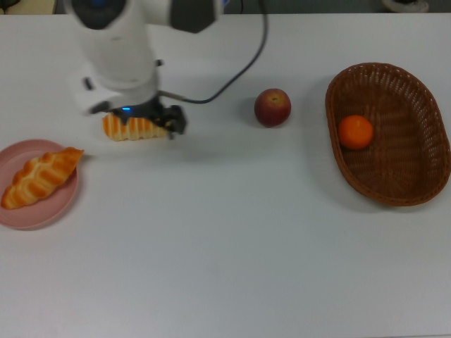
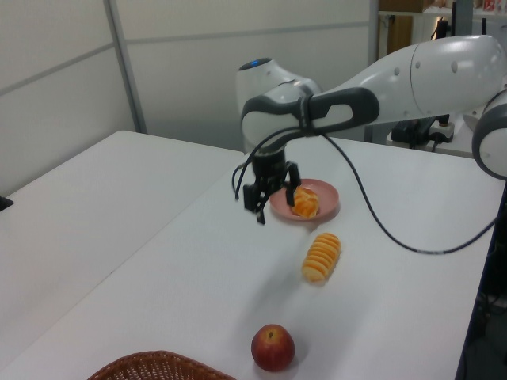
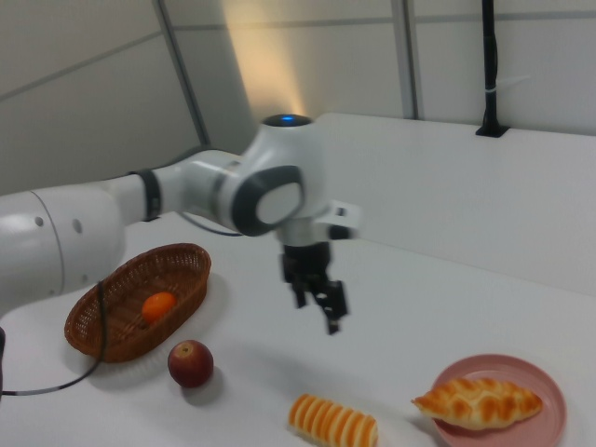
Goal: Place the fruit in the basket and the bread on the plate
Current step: 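Open the gripper and raise it away from the plate, then lower the gripper onto the red apple and grasp it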
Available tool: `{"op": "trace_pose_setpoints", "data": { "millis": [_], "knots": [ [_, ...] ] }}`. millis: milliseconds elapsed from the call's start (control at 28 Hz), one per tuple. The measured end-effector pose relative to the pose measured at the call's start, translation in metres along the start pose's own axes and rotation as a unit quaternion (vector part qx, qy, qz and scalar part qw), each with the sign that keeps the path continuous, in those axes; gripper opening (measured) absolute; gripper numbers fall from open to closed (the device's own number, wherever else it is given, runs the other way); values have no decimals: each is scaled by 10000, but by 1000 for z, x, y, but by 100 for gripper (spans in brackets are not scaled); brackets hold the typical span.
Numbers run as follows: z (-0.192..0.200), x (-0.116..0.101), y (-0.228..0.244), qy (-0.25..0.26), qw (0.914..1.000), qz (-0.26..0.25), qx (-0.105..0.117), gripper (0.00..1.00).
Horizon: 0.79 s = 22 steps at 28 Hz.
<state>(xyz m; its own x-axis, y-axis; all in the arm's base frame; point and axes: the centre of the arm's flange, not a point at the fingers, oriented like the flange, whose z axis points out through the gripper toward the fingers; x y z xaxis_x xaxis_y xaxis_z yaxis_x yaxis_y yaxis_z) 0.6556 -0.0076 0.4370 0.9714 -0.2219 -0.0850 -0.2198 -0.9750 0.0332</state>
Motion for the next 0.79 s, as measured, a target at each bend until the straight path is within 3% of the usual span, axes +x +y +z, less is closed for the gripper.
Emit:
{"op": "trace_pose_setpoints", "data": {
  "millis": [179,393,607,786],
  "knots": [
    [19,-25,-66,-182,9980,-577,-194,100],
    [31,-50,-112,-231,9942,-957,-438,100],
    [34,-74,-136,75,9940,-1033,-347,100],
    [41,-107,-159,135,9927,-1123,-419,100]
  ]
}}
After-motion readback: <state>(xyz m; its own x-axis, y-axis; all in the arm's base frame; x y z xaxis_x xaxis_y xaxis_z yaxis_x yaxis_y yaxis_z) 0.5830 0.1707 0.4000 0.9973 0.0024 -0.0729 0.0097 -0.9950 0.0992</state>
